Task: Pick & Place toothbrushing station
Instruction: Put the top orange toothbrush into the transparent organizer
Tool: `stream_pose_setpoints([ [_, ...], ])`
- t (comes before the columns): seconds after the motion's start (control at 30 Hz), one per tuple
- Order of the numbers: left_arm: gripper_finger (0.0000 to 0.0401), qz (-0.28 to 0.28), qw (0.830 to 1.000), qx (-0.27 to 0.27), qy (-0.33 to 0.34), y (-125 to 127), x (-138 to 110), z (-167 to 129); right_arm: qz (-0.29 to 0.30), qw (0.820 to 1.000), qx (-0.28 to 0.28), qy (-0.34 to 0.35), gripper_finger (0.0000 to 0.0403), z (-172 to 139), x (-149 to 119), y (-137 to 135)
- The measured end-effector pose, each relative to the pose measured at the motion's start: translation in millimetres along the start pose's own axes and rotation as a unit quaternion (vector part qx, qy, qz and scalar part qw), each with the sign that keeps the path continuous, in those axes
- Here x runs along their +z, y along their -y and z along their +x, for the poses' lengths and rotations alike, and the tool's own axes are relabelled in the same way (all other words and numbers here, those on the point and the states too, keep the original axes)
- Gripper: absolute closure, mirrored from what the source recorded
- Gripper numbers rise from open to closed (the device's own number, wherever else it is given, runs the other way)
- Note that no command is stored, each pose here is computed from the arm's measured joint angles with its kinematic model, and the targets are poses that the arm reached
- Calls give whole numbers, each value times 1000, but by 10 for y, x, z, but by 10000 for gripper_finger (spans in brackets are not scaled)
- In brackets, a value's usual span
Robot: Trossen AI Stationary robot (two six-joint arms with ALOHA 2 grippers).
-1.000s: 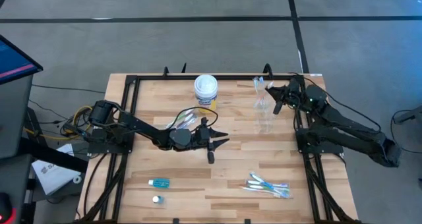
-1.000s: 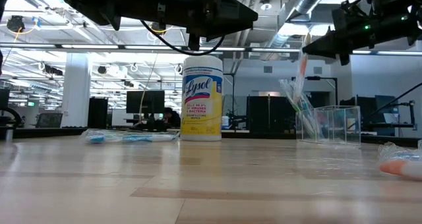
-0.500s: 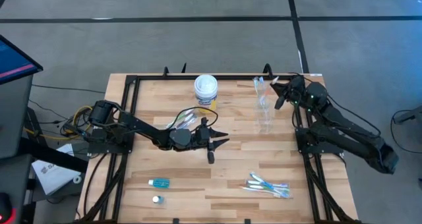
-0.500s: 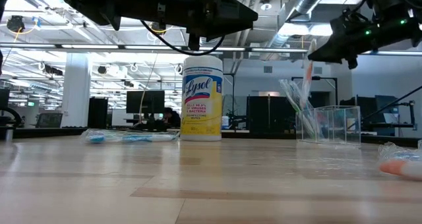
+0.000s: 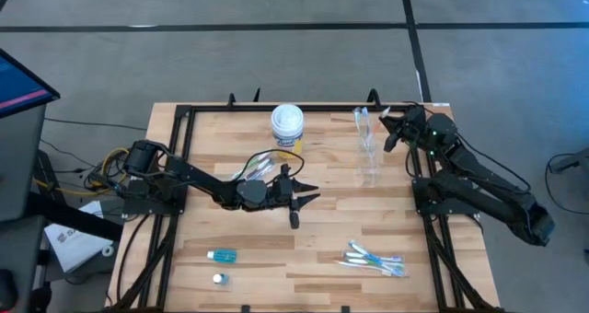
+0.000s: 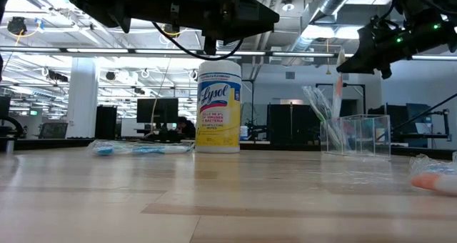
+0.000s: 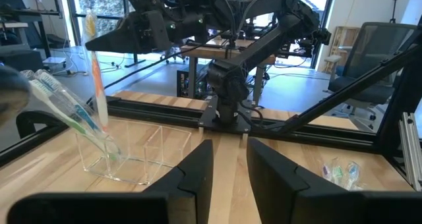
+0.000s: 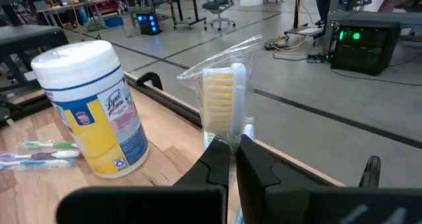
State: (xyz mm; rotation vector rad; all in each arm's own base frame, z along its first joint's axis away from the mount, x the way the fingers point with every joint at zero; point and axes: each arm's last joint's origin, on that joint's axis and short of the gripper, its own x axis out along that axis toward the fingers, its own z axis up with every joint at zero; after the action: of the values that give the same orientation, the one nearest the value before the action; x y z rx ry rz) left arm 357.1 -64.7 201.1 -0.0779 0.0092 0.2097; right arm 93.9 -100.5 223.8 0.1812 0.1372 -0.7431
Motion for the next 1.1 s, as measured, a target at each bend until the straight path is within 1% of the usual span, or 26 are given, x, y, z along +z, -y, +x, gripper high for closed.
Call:
stream_pose_setpoints([
  [0.33, 313, 0, 1000, 0, 0, 1, 0, 0, 0, 1000, 0, -12, 402, 20, -26, 1],
  [0.6, 313, 0, 1000, 0, 0, 1, -1, 0, -2, 999, -2, -50, 402, 142, -105, 20],
  [0.9, 313, 0, 1000, 0, 0, 1, -1, 0, -12, 998, 24, -61, 403, 274, -146, -50],
  [1.1, 314, -1, 1000, 0, -1, 0, -2, 0, -15, 997, 28, -73, 403, 322, -179, -62],
])
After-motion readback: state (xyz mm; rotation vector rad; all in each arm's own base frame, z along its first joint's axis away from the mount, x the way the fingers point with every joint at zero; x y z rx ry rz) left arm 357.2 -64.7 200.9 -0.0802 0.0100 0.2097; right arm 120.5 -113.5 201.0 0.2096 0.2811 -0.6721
